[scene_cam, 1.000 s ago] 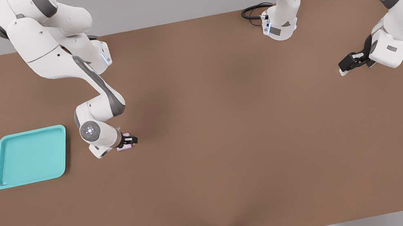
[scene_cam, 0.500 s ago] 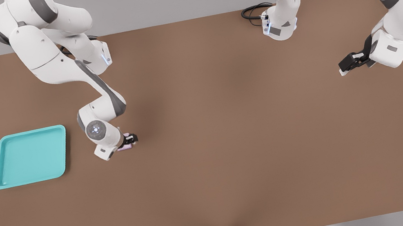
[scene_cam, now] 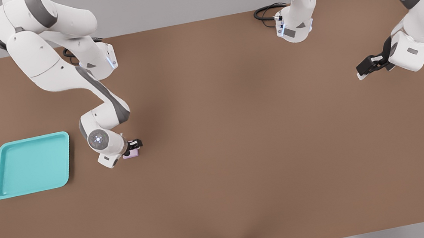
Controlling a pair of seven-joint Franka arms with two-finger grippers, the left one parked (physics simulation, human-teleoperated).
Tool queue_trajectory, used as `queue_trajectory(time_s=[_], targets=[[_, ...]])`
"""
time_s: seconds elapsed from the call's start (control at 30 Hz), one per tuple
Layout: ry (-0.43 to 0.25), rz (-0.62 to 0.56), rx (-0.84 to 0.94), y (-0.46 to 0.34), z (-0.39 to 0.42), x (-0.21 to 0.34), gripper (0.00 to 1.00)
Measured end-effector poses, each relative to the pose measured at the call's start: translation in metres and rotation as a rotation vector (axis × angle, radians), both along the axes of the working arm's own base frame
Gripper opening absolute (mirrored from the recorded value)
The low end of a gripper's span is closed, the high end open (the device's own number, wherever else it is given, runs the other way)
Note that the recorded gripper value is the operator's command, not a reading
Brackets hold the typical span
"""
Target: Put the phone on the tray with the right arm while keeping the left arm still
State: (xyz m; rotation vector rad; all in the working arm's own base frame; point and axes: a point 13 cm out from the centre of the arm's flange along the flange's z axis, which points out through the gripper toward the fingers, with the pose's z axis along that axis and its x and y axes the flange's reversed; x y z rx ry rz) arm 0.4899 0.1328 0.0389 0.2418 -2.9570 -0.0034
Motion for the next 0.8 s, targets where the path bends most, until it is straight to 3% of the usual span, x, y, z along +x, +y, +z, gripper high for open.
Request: queue_trajectory(time_s=[0.43,0.53,0.8], targets=[[0.022,0.001,0.013,0.002,-0.014,-0.007,0.95],[0.021,0.002,0.017,0.003,-0.013,-0.006,0.77],[-0.040,-0.021,0.036,-0.012,0.030,0.019,0.75]])
